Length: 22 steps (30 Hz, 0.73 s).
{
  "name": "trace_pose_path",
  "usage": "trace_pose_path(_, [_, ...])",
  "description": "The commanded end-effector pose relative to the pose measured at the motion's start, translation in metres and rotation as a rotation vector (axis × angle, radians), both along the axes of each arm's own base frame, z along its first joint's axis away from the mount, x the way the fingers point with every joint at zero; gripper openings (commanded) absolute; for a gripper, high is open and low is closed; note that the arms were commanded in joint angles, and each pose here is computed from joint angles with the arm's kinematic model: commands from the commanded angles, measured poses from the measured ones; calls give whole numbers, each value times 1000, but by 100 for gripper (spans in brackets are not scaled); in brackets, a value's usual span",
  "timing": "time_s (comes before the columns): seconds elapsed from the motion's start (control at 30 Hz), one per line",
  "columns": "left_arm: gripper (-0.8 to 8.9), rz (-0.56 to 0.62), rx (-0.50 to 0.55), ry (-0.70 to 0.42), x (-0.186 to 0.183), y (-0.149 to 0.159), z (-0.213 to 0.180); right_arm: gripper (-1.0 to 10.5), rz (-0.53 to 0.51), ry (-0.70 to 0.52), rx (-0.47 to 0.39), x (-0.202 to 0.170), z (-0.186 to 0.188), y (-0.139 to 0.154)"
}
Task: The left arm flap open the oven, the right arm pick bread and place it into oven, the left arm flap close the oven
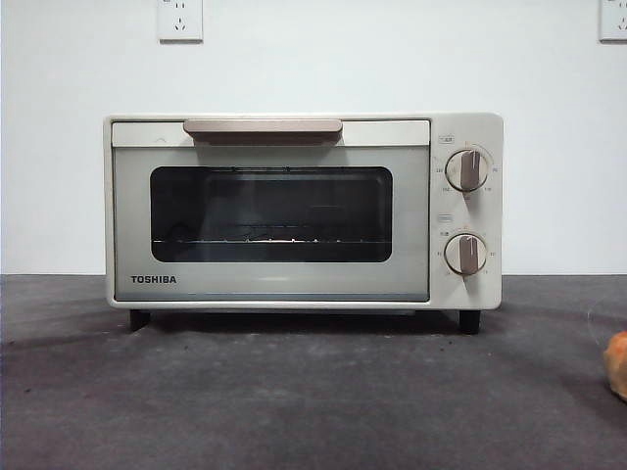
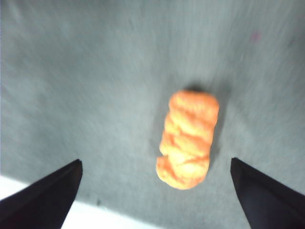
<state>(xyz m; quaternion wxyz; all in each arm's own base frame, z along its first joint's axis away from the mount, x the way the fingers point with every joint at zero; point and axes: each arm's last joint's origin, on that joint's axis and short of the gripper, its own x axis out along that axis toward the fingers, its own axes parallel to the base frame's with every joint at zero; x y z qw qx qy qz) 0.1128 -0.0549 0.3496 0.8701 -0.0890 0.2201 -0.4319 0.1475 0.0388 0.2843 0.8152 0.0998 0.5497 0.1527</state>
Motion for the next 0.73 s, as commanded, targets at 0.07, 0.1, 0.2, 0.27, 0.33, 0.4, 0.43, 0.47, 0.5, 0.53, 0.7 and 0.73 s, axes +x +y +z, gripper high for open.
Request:
trace_pose_path(0.07, [531, -8, 1, -38, 0, 0, 7, 497, 13, 64, -8, 13, -26, 8])
trace_pose_path(0.1, [531, -8, 1, -39, 0, 0, 7, 497, 11, 76, -10, 15, -33, 9])
trace_pose_path(0.2, [531, -8, 2, -39, 0, 0, 7, 497, -14, 104, -35, 22, -54, 13])
trace_pose_path(0.27, [531, -8, 3, -38, 1, -1, 6, 497, -36, 113, -70, 28, -65, 14])
trace_pose_path(0.33, [531, -8, 4, -36, 1, -1, 6, 497, -46, 126, -87, 33, -73, 15])
trace_pose_path(0.4, [531, -8, 6, -33, 2, -1, 6, 496, -47, 140, -93, 38, -79, 16])
trace_pose_path(0.43, [531, -8, 7, -30, 3, -1, 5, 497, -47, 147, -94, 41, -82, 17])
trace_pose_path(0.47, [531, -8, 7, -29, 3, -2, 5, 496, -46, 156, -98, 44, -85, 18])
trace_pose_path(0.5, [531, -8, 8, -26, 4, -2, 5, 496, -46, 166, -100, 46, -88, 19])
trace_pose_path(0.53, [531, -8, 9, -24, 4, -2, 5, 496, -45, 179, -104, 49, -91, 19])
trace_pose_path(0.7, [531, -8, 10, -19, 6, -2, 4, 481, -41, 243, -136, 57, -108, 21])
trace_pose_path(0.73, [531, -8, 11, -17, 6, -2, 4, 466, -39, 252, -139, 59, -111, 22])
